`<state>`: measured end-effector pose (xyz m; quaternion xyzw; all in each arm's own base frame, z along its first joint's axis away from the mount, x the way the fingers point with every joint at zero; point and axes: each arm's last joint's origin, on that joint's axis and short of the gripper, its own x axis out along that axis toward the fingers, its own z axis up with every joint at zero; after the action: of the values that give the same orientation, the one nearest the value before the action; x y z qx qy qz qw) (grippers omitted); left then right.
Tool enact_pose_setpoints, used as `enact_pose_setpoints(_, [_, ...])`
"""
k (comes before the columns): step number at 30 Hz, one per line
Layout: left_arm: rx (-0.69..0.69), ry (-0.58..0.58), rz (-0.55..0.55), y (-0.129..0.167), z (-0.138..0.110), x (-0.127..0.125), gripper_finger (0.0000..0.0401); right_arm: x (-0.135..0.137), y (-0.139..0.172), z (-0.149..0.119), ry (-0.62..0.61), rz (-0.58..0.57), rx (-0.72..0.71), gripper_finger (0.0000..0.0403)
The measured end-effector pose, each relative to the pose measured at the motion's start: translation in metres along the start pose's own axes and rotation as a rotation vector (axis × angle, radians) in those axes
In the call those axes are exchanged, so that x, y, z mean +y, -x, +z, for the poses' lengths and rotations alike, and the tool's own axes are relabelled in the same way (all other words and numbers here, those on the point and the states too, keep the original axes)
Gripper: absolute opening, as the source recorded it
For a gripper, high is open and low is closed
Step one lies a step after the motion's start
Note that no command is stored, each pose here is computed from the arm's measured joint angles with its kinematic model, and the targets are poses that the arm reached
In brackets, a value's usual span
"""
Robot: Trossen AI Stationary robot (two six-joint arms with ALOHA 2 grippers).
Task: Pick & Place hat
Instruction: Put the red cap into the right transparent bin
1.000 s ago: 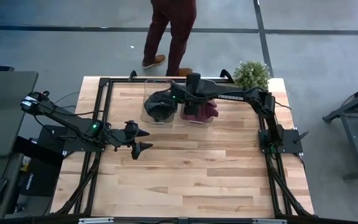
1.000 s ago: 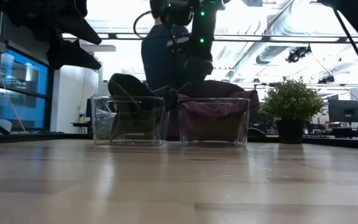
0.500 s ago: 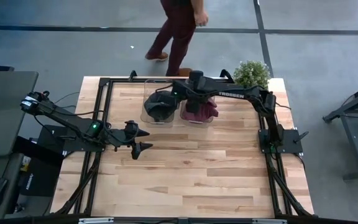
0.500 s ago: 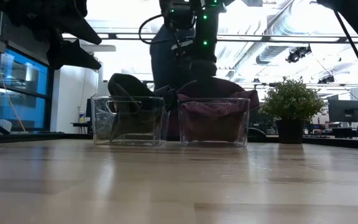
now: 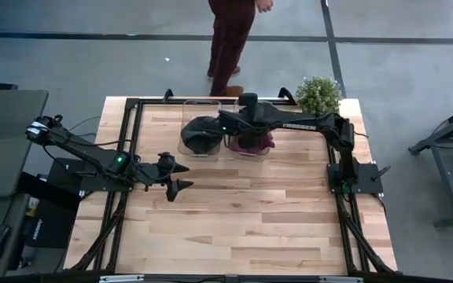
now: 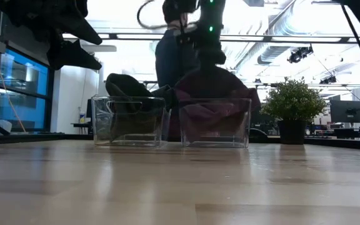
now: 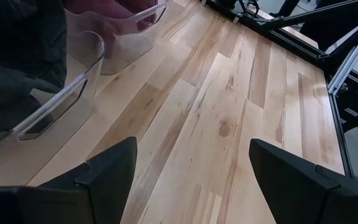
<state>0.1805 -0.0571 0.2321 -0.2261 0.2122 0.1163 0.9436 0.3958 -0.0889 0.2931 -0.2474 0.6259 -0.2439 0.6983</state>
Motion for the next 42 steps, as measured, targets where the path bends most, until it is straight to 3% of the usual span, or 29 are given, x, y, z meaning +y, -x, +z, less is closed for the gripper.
enact_pose_setpoints(3, [0.0,0.0,0.0,0.0,0.0,0.0,0.0302,-0.005,0.019,-0.005,-0.012,-0.012,-0.043,0.0032])
enact_pose_setpoints(7, [0.0,0.0,0.0,0.0,0.0,0.0,0.0302,-0.01,0.037,-0.012,-0.035,0.081,-0.116,0.0032])
enact_pose_setpoints(12, [0.0,0.0,0.0,0.0,0.0,0.0,0.0302,-0.005,0.047,-0.013,0.047,0.108,-0.148,0.0032])
enact_pose_setpoints(23, [0.0,0.0,0.0,0.0,0.0,0.0,0.0302,0.009,0.018,-0.009,0.204,0.163,-0.076,0.0032])
enact_pose_setpoints(29, [0.0,0.0,0.0,0.0,0.0,0.0,0.0302,0.014,-0.003,-0.014,0.288,0.032,0.004,0.0032])
enact_pose_setpoints(42, [0.0,0.0,0.0,0.0,0.0,0.0,0.0302,-0.025,0.027,-0.002,0.308,-0.161,-0.093,0.0032])
